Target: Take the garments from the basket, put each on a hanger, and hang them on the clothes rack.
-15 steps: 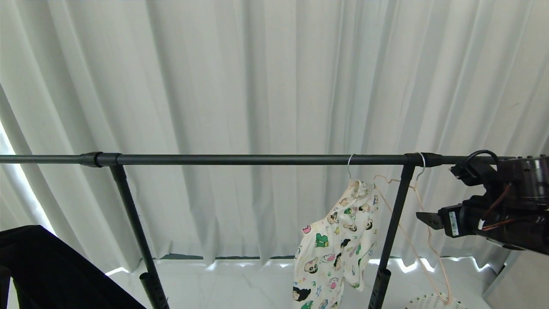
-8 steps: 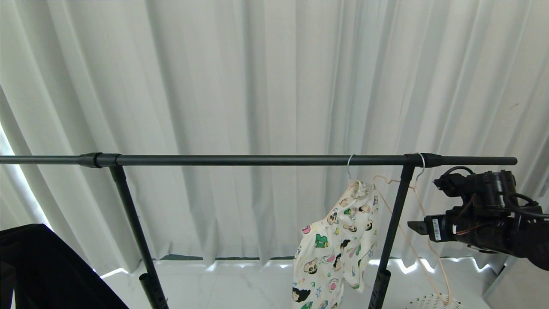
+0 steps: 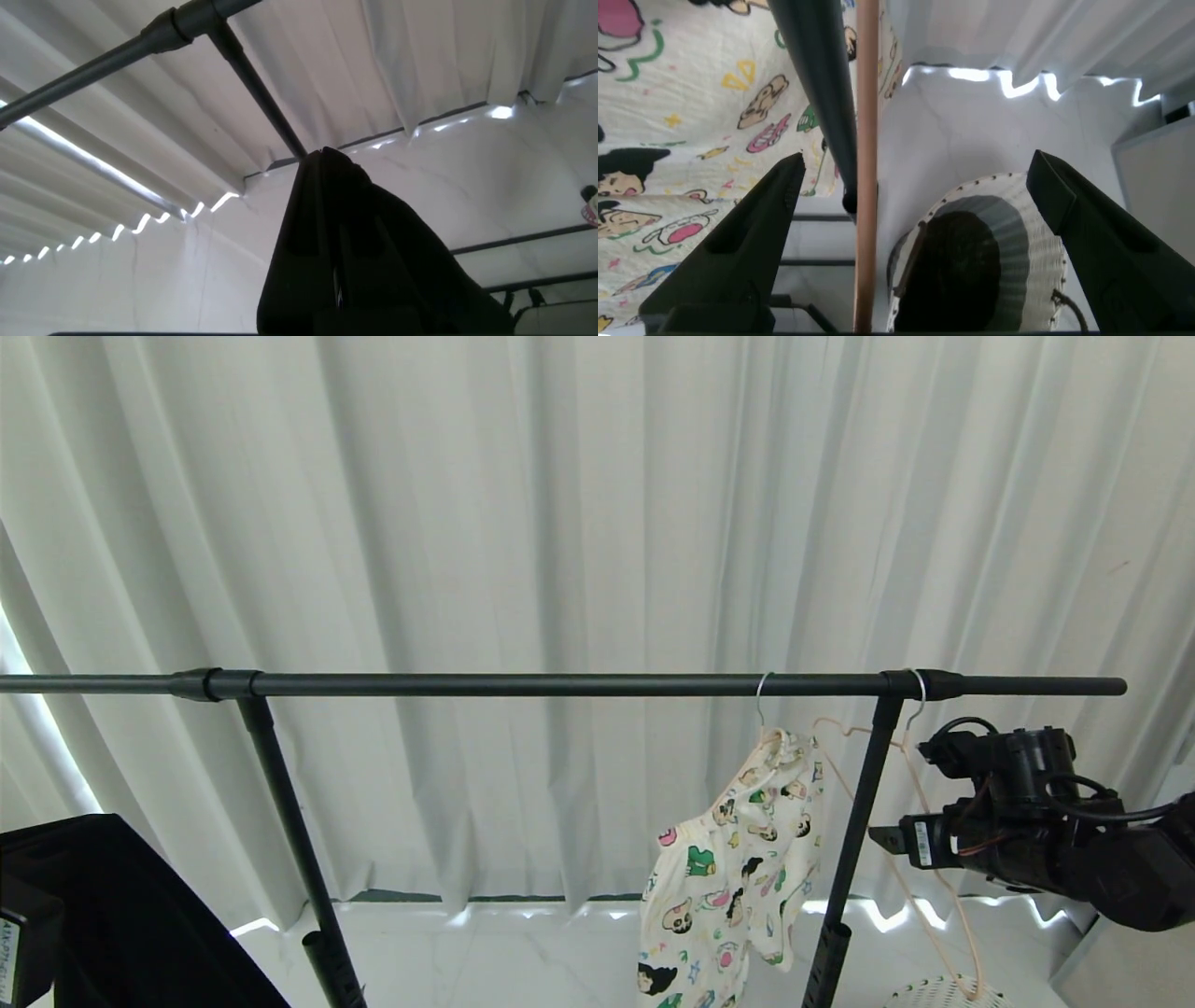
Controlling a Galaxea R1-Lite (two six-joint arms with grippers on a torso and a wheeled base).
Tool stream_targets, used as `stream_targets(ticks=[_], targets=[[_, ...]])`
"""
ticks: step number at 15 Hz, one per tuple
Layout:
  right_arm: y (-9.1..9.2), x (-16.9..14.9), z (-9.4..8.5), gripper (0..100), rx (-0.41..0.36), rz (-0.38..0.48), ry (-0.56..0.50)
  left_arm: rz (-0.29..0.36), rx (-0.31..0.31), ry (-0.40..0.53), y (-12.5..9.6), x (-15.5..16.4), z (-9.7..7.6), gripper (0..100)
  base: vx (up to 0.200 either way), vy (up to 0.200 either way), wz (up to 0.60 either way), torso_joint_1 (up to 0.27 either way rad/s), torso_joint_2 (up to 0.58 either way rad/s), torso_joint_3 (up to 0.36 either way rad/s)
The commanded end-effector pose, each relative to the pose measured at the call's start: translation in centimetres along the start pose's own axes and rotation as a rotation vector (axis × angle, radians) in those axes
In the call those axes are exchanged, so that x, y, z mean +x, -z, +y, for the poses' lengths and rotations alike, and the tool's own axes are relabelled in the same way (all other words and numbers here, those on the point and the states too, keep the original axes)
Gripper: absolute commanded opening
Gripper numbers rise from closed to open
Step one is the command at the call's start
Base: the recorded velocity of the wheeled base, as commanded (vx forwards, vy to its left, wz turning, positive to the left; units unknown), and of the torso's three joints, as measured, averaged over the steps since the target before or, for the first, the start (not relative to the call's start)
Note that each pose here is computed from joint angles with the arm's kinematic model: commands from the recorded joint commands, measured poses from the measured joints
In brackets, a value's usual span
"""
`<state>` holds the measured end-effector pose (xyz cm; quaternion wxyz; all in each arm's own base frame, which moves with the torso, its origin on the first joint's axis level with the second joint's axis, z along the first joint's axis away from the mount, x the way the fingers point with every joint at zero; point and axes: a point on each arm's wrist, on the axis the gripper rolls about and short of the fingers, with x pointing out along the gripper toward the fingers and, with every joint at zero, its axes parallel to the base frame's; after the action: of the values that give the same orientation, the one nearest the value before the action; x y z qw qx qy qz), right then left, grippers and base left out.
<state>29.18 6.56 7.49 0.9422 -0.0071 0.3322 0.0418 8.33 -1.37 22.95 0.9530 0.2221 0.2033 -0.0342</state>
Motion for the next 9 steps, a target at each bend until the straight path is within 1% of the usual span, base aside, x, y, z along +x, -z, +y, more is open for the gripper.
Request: stream_targets(ticks=[1,6,7,9], targets=[[0.29,0.18,0.03,100,-0.002,0.013,-0.001,0.007,0.002,0.002,0.08,0.13,-0.06,0,0.000,0.000,0.00,0.000,0.00,0.000],[0.39,0.19,0.25,100,-0.007,0.016,-0.006,0.008,0.003,0.004,0.11,0.14,-0.09,0,0.000,0.000,0.00,0.000,0.00,0.000],[0.37,0.14,0.38,0,-0.010,0.015,-0.009,0.009,0.003,0.005,0.15,0.16,-0.11,0,0.000,0.000,0.00,0.000,0.00,0.000],[0.44,0.11,0.56,0,-0.012,0.016,-0.013,0.009,0.003,0.006,0.15,0.16,-0.11,0,0.000,0.000,0.00,0.000,0.00,0.000]])
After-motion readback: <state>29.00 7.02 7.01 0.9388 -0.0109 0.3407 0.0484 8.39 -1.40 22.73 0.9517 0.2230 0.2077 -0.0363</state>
